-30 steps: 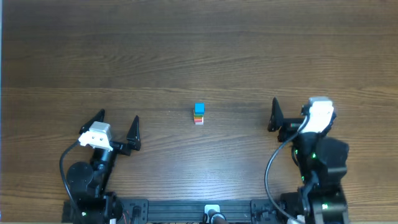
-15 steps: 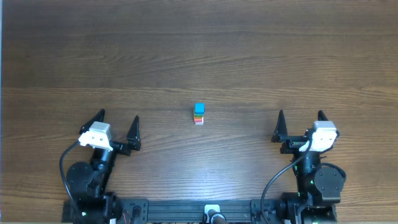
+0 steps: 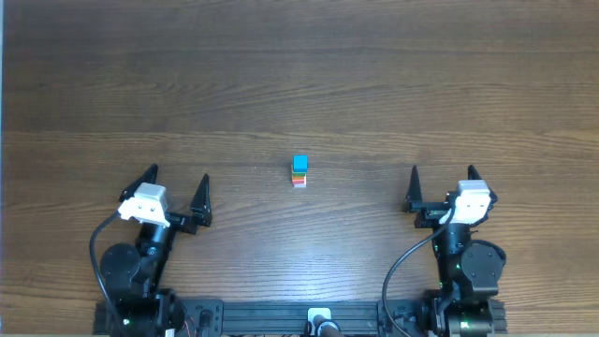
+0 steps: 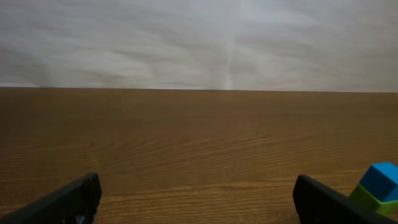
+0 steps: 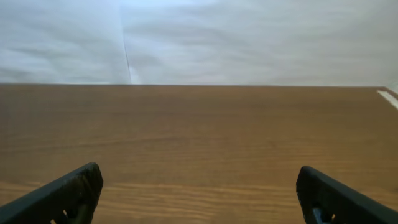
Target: Stack Cubes
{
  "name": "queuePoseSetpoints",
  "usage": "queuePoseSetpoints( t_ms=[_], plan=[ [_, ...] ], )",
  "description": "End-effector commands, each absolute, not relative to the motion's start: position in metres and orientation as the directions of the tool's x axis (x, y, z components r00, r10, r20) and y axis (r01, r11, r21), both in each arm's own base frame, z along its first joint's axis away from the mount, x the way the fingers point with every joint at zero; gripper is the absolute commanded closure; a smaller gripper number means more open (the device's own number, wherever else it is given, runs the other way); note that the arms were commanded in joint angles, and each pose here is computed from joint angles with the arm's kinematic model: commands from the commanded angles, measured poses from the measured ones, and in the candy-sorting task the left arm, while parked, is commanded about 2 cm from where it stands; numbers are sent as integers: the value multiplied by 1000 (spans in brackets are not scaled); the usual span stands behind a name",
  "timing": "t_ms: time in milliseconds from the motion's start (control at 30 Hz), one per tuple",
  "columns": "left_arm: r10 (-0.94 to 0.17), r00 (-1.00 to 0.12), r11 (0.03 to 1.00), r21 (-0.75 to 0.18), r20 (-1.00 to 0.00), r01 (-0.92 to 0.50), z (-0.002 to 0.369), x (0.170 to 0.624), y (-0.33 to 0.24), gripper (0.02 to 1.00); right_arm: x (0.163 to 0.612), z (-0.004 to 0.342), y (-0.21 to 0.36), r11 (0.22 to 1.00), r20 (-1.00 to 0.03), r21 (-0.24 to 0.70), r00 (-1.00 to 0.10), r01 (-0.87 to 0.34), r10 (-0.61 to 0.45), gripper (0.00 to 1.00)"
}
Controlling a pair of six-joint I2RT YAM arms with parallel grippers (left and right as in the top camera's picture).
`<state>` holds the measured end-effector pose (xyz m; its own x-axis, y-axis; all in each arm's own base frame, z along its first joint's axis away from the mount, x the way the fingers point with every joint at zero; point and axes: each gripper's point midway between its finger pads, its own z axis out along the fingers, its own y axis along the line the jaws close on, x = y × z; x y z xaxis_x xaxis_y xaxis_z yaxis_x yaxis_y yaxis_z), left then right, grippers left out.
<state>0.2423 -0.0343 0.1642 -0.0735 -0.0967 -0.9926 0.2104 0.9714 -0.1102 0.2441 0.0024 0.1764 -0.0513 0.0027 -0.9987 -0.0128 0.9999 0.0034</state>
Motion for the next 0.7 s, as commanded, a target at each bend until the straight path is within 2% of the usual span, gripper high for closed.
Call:
queuePoseSetpoints(
  t_ms=[33,700],
  plan=[
    [-82,-69,971,-95,-994,218,163,242,-36,18,245,173,6,1000,-999,-1,-37,-31,-2,7],
    [-82,-69,971,-95,-994,219,163,242,-36,18,246,157,6,1000,-997,0,-73,-29,-2,7]
  ],
)
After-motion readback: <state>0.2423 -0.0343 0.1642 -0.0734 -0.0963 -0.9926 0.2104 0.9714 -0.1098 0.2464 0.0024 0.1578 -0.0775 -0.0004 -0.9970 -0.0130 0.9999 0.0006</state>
